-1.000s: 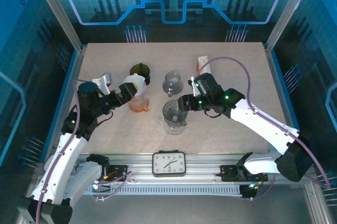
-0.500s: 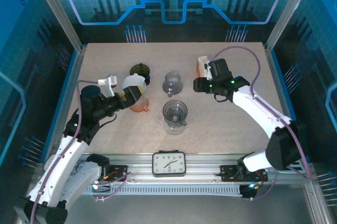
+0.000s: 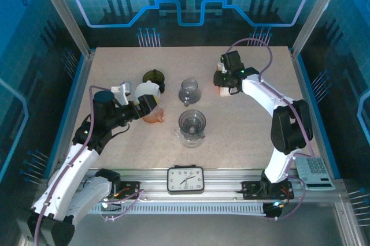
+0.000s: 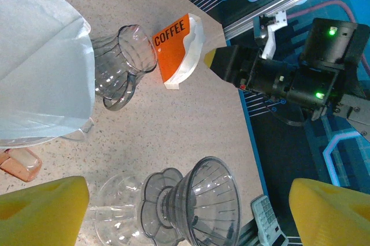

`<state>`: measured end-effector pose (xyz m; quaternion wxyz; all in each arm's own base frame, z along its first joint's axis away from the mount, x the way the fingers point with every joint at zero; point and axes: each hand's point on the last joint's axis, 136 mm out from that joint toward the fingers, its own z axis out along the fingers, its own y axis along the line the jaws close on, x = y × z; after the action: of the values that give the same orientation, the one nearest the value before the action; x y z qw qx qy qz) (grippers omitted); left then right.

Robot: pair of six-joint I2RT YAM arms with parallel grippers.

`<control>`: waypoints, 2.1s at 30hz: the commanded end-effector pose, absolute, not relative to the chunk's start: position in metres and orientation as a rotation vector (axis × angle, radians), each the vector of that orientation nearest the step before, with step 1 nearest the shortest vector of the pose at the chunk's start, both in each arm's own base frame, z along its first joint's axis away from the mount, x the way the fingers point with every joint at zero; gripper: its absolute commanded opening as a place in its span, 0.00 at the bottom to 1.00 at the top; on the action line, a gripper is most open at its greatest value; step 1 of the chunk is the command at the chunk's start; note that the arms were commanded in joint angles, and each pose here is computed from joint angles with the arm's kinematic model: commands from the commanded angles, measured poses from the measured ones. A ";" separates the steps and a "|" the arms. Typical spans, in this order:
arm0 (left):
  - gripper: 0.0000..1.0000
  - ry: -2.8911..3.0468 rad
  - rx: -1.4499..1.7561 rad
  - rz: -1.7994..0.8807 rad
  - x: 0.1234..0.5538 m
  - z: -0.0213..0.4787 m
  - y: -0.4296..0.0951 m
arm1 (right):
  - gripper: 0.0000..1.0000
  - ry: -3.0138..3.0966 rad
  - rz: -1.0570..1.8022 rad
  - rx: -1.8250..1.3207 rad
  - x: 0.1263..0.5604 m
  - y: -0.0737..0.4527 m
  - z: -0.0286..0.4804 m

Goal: Place the coffee filter in the dripper

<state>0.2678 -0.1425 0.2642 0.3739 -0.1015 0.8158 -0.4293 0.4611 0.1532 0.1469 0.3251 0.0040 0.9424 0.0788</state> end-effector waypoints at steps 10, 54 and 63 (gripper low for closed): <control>0.92 2.080 -0.217 -1.080 0.269 0.263 -0.144 | 0.30 2.488 0.075 0.074 0.499 0.146 0.129; 0.94 2.087 -0.227 -1.083 0.270 0.259 -0.144 | 0.00 2.470 -0.046 -0.021 0.498 0.145 0.133; 0.94 2.088 -0.227 -1.095 0.268 0.259 -0.145 | 0.00 2.469 -0.012 -0.025 0.466 0.152 0.144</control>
<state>0.2678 -0.1425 0.2594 0.3703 -0.1021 0.8186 -0.4271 0.4757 0.1482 0.1279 0.3155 -0.0159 0.9487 -0.0099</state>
